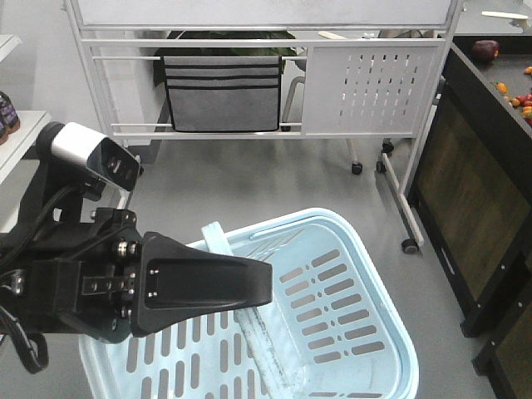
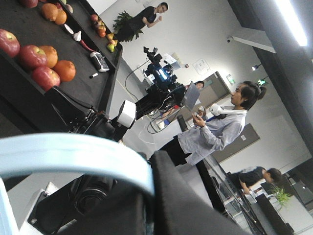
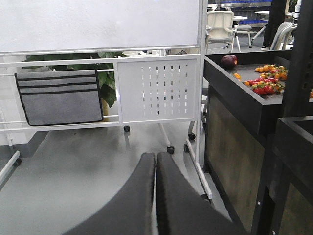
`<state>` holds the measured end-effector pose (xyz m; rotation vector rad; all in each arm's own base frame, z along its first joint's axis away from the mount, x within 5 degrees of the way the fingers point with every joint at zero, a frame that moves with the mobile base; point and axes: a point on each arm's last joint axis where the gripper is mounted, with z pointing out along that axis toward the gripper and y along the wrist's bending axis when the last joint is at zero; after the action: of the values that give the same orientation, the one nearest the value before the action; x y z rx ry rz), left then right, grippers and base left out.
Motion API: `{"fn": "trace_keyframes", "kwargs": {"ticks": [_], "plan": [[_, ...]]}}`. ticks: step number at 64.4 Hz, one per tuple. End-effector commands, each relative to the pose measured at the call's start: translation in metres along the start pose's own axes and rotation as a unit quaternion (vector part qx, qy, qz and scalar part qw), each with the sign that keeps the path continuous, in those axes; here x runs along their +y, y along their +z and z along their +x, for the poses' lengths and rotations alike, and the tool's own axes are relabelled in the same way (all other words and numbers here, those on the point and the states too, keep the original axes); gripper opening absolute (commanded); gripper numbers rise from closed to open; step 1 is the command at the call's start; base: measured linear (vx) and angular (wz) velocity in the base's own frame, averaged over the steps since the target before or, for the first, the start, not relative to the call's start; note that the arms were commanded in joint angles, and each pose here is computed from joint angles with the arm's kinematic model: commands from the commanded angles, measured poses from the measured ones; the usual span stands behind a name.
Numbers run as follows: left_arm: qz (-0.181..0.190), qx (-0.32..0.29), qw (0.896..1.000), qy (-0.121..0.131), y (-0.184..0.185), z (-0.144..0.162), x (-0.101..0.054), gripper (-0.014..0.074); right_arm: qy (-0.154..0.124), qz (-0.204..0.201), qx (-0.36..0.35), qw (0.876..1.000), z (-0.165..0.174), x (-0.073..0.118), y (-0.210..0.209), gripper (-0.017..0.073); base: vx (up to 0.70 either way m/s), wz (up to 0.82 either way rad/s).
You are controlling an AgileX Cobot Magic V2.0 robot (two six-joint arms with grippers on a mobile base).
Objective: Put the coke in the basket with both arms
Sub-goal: 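Turn the base away from the shelf holding the basket in the left gripper, then drive toward the shelf with the red Coca-Cola bottle, basket held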
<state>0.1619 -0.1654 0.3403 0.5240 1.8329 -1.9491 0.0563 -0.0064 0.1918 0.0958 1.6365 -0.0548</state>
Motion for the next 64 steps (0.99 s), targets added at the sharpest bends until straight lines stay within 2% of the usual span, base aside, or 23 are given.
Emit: {"fn": "trace_keyframes", "kwargs": {"ticks": [1,64], "plan": [[0.113,0.02,0.993,0.012,-0.0027,0.0015,-0.0314,-0.0006,-0.005,-0.006,-0.038,0.999,-0.0047,0.0012,-0.0008,-0.0005,0.24,0.0],[0.113,0.02,0.993,0.012,-0.0027,0.0015,-0.0314,-0.0006,-0.005,-0.006,-0.038,0.999,-0.0047,0.0012,-0.0008,-0.0005,0.26,-0.01]]}}
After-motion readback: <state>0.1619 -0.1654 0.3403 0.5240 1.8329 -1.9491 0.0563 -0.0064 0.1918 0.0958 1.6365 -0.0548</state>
